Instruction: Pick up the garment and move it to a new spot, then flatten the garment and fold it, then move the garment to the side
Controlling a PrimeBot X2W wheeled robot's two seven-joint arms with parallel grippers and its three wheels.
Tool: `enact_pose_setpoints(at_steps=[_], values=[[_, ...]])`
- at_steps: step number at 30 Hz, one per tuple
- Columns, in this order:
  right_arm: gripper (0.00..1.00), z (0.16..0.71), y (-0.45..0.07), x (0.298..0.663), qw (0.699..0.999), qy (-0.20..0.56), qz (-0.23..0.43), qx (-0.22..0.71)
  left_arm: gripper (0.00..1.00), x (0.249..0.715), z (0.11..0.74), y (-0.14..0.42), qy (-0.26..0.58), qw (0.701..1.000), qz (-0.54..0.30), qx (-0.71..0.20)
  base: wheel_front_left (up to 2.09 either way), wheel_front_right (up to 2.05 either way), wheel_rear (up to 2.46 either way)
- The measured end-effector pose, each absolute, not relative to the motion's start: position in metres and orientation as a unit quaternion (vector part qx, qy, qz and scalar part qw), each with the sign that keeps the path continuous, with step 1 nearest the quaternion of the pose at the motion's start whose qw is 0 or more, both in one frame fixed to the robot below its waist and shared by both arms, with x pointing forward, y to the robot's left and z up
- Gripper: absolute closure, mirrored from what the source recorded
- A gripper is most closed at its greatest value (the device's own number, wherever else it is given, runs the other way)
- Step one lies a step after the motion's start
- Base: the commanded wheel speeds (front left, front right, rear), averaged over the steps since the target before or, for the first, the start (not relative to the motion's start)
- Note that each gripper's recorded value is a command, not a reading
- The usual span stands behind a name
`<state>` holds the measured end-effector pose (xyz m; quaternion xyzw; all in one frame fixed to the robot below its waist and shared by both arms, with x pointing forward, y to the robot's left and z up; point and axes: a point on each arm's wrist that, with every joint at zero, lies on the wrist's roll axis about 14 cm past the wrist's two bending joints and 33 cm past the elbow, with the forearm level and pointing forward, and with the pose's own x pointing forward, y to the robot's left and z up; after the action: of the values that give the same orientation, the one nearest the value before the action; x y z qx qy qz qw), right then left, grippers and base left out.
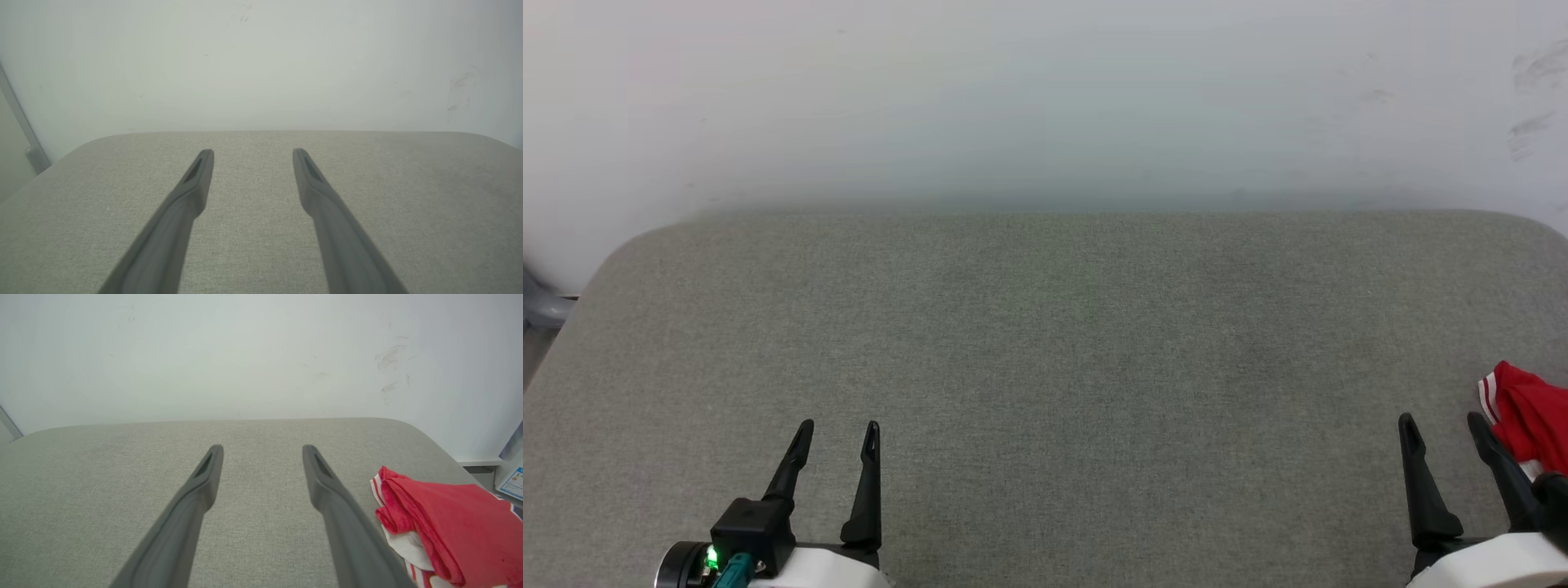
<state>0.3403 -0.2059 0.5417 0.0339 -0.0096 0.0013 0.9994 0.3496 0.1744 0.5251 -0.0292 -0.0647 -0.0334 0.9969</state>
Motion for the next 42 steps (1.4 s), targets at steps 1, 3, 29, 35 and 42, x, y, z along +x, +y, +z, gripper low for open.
enact_pose_setpoints(at_steps=[1, 3, 29, 35, 42], values=[[0.0, 0.543, -0.206, 0.339, 0.999, -0.01, 0.001, 0.033, 0.0, 0.349, 0.524, 0.174, -0.064, 0.997, -0.033, -0.03, 0.0, 0.0, 0.0], [0.0, 0.543, -0.206, 0.336, 0.999, -0.008, 0.001, 0.033, 0.0, 0.349, 0.524, 0.174, -0.063, 0.997, -0.034, -0.031, 0.0, 0.0, 0.0], [1.0, 0.519, -0.204, 0.332, 0.993, 0.028, 0.002, 0.115, 1.0, 0.346, 0.496, 0.178, -0.007, 0.994, -0.016, -0.111, 0.0, 0.0, 0.0], [1.0, 0.517, -0.203, 0.336, 0.985, 0.028, 0.005, 0.171, 1.0, 0.349, 0.494, 0.183, 0.004, 0.986, -0.003, -0.166, 0.0, 0.0, 0.0], [1.0, 0.516, -0.201, 0.342, 0.973, 0.025, 0.007, 0.231, 1.0, 0.353, 0.492, 0.186, 0.013, 0.974, 0.006, -0.227, 0.0, 0.0, 0.0]])
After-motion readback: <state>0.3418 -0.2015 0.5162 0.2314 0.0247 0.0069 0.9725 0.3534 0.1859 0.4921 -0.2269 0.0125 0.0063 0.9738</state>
